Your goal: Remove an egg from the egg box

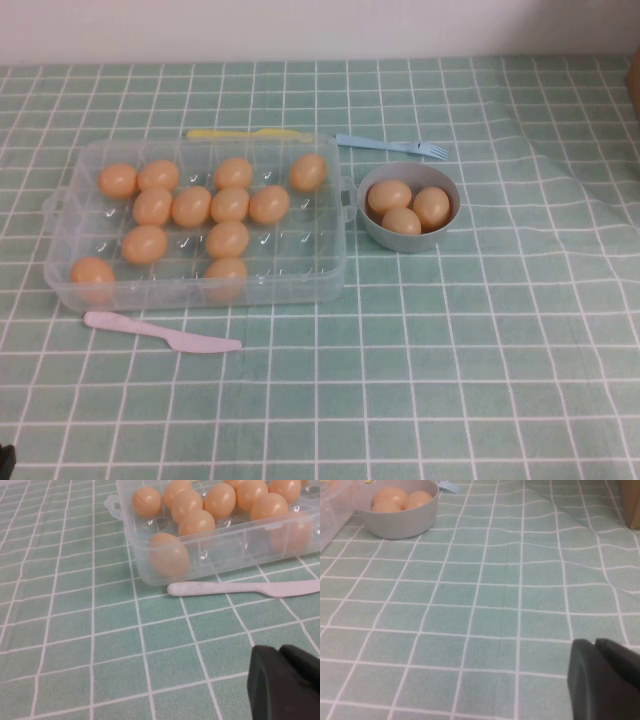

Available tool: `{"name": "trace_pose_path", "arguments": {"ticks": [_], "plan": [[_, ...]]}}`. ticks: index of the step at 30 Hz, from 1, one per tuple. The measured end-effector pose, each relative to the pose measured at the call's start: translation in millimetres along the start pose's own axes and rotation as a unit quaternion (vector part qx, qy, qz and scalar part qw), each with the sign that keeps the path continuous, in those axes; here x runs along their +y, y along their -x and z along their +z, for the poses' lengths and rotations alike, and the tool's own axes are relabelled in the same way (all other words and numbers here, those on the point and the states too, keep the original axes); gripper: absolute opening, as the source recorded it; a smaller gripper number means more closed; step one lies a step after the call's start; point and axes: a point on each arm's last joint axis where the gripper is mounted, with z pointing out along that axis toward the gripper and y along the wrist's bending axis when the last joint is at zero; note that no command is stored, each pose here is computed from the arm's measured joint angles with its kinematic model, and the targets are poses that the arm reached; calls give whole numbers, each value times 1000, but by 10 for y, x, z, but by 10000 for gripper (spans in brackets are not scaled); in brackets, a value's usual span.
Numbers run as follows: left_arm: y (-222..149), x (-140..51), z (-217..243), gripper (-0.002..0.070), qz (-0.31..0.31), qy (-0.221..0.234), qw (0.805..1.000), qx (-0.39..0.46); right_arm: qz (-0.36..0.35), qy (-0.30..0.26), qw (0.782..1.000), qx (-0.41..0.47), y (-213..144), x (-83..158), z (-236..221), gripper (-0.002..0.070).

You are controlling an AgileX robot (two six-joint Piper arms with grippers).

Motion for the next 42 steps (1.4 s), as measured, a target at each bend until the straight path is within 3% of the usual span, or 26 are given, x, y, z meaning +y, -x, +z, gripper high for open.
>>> {"name": "trace_pose_path", "arguments": {"ticks": [25, 32, 42], "plan": [[0, 0, 0, -4, 0, 0, 1000, 0, 3, 2, 1000, -15, 28, 4, 0, -17], [0, 0, 0, -3, 0, 0, 1000, 0, 90, 23, 994, -65, 122, 31, -9, -17], [0, 0, 0, -3, 0, 0, 1000, 0, 227, 43, 964, -129, 244, 23, -33, -17]]}}
